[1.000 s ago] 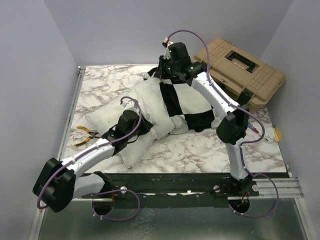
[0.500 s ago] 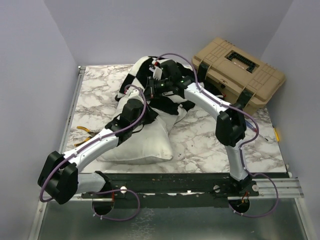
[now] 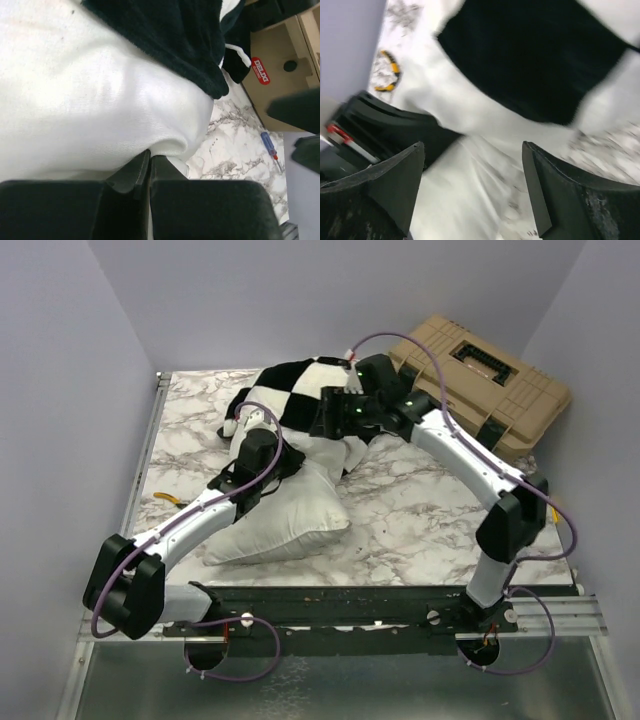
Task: Put the pillow into the pillowcase
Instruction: Stuff the pillow into the pillowcase.
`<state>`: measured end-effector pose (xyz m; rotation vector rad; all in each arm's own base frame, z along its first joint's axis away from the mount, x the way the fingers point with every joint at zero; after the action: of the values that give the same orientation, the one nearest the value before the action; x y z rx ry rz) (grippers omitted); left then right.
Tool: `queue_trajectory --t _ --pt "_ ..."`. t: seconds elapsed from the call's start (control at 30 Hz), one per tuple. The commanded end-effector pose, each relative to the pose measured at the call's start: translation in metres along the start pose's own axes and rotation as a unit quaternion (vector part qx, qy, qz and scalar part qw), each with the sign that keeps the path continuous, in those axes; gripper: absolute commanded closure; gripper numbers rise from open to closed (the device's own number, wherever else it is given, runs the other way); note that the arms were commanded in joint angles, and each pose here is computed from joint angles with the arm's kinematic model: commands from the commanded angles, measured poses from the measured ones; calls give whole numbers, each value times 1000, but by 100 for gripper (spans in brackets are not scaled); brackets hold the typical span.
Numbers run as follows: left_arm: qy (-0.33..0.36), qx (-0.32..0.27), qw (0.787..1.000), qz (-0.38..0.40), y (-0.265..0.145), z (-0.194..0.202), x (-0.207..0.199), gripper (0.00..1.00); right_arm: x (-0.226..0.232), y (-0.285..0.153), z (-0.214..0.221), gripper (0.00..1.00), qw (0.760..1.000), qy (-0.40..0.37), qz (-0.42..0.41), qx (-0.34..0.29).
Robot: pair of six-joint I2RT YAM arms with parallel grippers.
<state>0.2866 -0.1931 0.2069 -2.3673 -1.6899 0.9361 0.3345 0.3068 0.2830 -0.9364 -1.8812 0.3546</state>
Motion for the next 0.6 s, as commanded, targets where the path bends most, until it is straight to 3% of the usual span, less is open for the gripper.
queue_trajectory --t 0.0,0.1,0.33,0.57 --pt "-23 -32 999 -31 10 -21 11 100 -76 -18 1 17 991 56 118 -42" --pt "-31 -30 998 -35 13 -25 16 100 -103 -13 17 21 988 55 141 -35" --pt "-40 -23 999 -25 19 -36 16 100 -138 35 44 43 988 64 137 5" --pt "-44 -12 999 -5 23 -41 10 100 -139 85 27 39 992 85 94 -20"
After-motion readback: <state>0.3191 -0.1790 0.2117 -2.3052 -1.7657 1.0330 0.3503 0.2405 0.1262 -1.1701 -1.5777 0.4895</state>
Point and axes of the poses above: each gripper's point midway between its finger pads, its own y axis out along the fingers, its own x axis along the line the jaws close on, z = x × y, the point moved 7 cm from there along -y, back along the fingers, and after that the axes turned 15 degrees about y, right-handed, at the moved point
